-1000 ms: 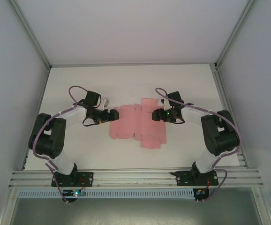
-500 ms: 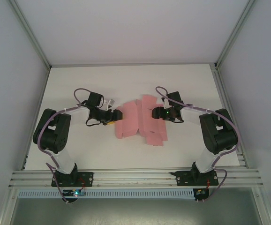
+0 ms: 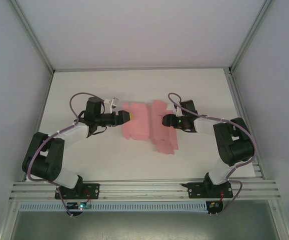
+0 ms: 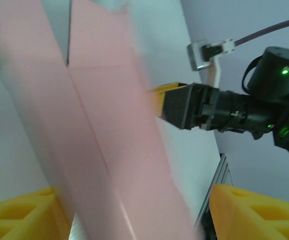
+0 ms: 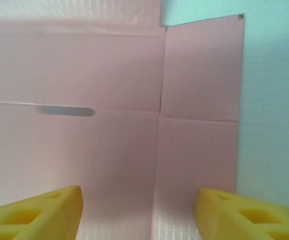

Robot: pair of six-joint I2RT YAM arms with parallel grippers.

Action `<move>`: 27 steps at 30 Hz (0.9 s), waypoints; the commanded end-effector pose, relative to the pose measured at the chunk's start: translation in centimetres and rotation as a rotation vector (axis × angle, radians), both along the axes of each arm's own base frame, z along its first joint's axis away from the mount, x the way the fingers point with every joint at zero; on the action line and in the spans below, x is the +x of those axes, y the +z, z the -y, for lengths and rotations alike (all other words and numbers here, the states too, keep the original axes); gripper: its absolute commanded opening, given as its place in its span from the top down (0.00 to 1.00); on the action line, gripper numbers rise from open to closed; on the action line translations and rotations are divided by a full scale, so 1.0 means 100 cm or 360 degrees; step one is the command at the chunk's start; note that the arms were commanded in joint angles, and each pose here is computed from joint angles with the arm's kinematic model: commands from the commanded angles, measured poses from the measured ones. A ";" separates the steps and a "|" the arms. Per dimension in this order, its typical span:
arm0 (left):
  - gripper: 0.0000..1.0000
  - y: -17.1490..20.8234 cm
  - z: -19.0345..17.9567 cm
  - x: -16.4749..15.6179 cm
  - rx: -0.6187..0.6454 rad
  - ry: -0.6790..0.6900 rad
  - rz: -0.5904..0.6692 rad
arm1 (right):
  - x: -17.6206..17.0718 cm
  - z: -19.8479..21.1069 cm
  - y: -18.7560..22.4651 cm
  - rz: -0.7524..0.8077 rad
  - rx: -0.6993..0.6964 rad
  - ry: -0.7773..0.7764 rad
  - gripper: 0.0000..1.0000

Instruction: Assemble paper box

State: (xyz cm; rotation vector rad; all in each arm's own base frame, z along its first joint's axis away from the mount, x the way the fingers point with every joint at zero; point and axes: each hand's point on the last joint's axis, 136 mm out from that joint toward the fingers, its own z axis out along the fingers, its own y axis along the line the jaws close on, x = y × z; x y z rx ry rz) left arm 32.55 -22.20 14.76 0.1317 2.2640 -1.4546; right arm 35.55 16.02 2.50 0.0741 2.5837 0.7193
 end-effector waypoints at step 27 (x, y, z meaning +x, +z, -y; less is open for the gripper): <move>1.00 0.123 0.039 -0.042 -0.0117 -0.0307 0.0861 | -0.051 0.037 0.142 0.0689 0.0564 0.0179 0.09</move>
